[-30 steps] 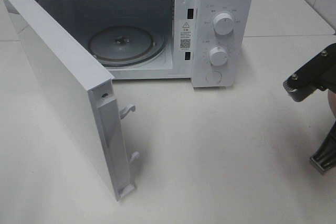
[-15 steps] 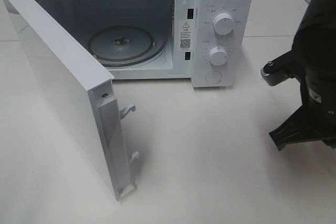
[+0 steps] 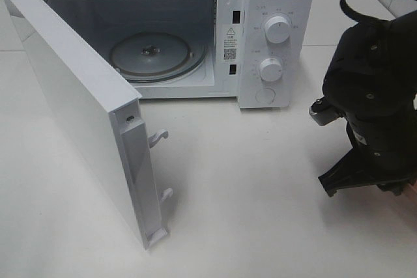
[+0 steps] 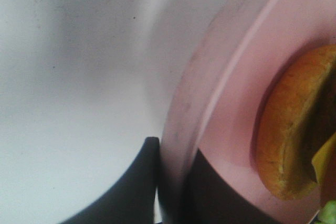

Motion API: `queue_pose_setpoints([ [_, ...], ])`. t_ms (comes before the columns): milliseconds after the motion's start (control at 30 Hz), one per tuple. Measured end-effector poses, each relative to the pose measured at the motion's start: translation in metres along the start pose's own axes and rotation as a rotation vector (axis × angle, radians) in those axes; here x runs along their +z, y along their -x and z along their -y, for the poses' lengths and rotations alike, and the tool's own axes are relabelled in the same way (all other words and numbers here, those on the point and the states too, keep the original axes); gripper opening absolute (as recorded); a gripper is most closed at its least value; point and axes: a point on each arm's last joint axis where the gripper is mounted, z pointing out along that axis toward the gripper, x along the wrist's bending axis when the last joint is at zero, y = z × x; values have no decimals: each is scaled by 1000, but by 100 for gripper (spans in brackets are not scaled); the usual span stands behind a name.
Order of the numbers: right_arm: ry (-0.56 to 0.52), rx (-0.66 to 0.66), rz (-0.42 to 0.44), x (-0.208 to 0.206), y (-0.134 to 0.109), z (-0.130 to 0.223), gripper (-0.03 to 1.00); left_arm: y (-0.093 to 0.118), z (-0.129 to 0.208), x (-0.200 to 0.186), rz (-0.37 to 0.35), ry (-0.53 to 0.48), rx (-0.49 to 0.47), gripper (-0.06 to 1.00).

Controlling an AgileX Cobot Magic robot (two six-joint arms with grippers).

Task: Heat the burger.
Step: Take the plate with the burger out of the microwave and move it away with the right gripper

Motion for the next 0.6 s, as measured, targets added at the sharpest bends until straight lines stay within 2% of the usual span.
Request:
queue_pose_setpoints([
  [333,-14,65,-4,19,19,-11,9,0,0,0,0,0,0,99],
  [600,-8,79,-33,30,24,-9,9,0,0,0,0,0,0,99],
])
